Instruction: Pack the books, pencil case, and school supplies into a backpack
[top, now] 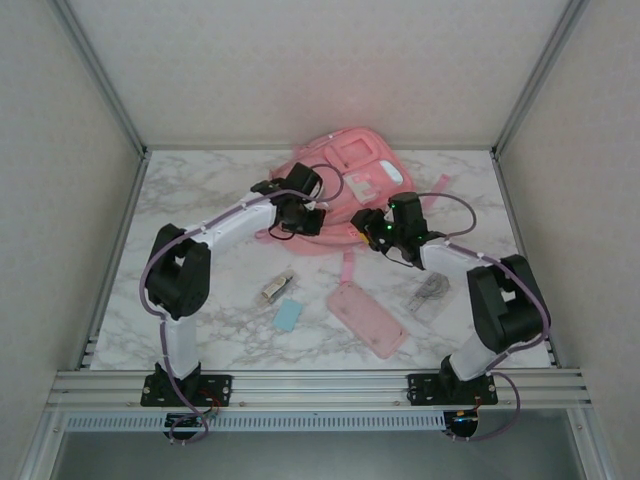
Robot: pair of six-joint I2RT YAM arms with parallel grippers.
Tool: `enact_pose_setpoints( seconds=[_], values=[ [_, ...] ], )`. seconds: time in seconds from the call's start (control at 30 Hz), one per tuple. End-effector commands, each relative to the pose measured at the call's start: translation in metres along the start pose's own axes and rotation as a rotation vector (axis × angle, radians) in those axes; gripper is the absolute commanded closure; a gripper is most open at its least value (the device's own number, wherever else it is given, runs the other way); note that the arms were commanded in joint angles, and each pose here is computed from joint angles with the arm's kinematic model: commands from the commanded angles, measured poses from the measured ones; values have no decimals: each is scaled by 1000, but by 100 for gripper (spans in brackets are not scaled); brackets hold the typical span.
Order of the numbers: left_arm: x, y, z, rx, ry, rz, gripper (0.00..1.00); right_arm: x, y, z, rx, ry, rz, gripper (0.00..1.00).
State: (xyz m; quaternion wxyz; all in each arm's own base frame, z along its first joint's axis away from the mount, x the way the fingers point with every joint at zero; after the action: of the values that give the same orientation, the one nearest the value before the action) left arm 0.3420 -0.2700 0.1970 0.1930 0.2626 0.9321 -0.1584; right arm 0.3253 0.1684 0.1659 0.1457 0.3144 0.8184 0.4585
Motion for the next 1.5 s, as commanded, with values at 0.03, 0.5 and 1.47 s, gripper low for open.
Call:
enact_pose_setpoints(
  seconds=[0.03,0.5,1.47],
  values=[
    [2,-26,-17,82,-50,16,100,2,9,26,-84,34,90,54],
    [24,-20,-2,-2,20,89,100,-7,-7,56,-43,-83,120,60],
    [27,40,-4,-240,57,66,100,-9,-32,32,28,-140,55,100]
  ],
)
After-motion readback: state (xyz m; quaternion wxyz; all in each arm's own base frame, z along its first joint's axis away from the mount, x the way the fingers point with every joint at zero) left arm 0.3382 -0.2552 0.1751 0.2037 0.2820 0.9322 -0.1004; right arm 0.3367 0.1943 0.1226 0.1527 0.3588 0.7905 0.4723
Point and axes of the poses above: each hand's point on the last joint's axis, 136 mm out from that joint toward the fingers, its own z axis out along the fingers, its own y axis along the line the jaws close on, x = y × z, the point moved 10 cm from there along -z, back along the fingers, and after that the axes turned 13 degrees about z, right-handed, at the moved point
